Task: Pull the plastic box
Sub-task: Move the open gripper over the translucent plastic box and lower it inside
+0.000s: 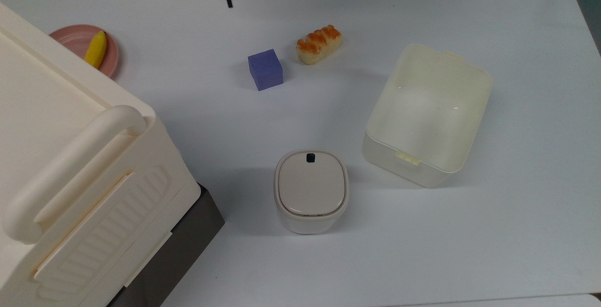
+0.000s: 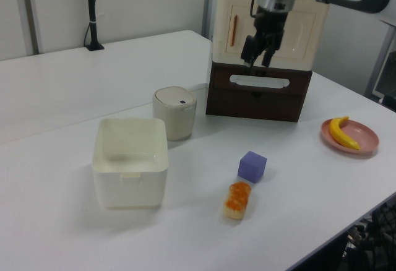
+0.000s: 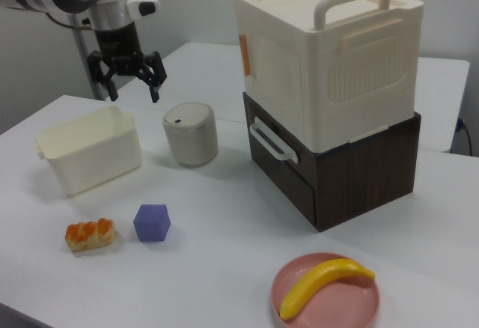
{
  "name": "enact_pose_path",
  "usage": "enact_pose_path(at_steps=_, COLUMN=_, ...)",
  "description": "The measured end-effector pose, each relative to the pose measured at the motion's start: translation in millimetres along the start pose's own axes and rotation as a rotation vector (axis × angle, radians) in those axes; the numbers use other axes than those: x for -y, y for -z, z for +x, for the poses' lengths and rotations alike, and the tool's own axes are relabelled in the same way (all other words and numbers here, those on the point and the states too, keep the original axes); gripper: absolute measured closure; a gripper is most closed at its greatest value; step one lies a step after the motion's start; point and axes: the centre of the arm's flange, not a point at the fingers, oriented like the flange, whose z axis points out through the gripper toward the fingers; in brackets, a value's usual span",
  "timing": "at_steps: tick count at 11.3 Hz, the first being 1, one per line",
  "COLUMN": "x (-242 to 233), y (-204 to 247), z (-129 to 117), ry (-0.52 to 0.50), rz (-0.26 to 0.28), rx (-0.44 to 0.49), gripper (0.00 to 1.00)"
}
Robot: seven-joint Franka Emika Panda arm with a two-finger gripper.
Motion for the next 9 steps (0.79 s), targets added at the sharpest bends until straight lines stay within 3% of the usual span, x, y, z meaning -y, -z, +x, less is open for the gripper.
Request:
enact_pose_path(at_steps=4, x=81, y=-57, z=53, ry=0.389, rz=0.019, rx=-0.027, gripper=0.00)
enact_pose_path(at_steps=7, x=118, y=-75, z=62, ry=0.744, rz=0.021, rx=-0.010, gripper=0.00)
enact_pose_path(at_steps=9, x=133, y=-79, z=64, ry=0.849, rz=0.021, rx=-0.003, gripper=0.00)
